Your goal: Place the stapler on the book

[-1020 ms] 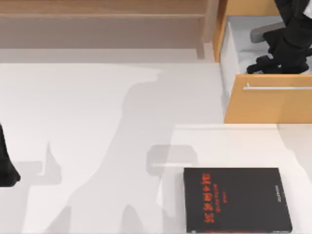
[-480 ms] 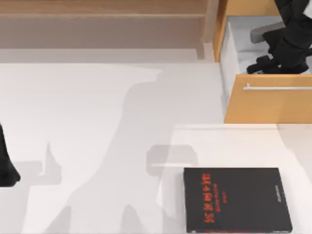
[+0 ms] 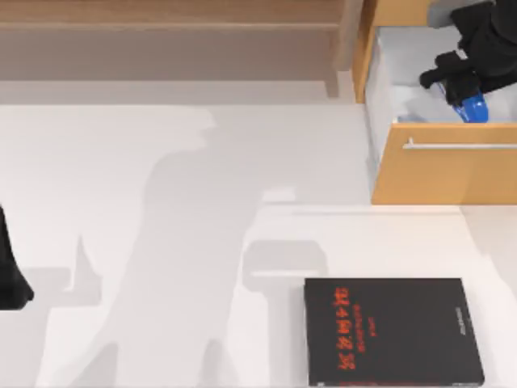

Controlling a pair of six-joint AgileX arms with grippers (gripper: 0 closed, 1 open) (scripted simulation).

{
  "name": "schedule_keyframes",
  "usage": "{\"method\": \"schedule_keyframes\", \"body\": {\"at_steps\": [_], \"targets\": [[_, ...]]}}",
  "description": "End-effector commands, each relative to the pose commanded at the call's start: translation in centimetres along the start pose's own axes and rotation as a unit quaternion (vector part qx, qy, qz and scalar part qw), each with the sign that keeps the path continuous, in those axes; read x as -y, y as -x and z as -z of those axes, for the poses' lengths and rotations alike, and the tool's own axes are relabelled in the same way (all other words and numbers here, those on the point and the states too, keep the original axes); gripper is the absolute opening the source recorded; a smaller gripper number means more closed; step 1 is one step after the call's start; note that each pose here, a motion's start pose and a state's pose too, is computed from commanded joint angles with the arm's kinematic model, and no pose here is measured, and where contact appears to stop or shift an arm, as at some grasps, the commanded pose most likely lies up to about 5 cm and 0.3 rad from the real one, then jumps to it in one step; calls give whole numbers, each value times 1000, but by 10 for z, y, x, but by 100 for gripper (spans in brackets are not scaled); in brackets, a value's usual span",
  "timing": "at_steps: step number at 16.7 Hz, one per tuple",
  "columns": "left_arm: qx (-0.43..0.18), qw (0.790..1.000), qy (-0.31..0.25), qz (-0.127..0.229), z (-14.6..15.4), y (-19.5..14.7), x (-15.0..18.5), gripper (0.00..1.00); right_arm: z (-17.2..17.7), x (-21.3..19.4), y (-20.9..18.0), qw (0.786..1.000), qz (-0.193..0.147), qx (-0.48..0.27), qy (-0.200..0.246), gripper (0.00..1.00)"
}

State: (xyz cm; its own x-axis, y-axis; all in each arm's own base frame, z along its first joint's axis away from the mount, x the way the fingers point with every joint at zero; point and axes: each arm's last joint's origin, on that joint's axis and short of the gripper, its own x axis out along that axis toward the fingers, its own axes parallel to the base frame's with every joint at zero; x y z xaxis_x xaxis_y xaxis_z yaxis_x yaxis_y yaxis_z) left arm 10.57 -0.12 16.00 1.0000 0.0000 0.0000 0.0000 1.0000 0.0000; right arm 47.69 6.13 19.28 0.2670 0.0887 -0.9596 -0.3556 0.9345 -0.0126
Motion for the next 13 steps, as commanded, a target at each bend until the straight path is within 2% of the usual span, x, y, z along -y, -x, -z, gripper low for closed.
{"method": "schedule_keyframes", "body": {"at_steps": [4,8,13], "targets": [[0,1000,0,0,0,0,0,100,-2,-21,61,996,-6,86,15,0],[0,1000,0,0,0,0,0,100,11,-71,107,989,-35,141,23,0],[0,1000,0,0,0,0,0,100,54,-147,118,990,-74,117,-20,0]]}}
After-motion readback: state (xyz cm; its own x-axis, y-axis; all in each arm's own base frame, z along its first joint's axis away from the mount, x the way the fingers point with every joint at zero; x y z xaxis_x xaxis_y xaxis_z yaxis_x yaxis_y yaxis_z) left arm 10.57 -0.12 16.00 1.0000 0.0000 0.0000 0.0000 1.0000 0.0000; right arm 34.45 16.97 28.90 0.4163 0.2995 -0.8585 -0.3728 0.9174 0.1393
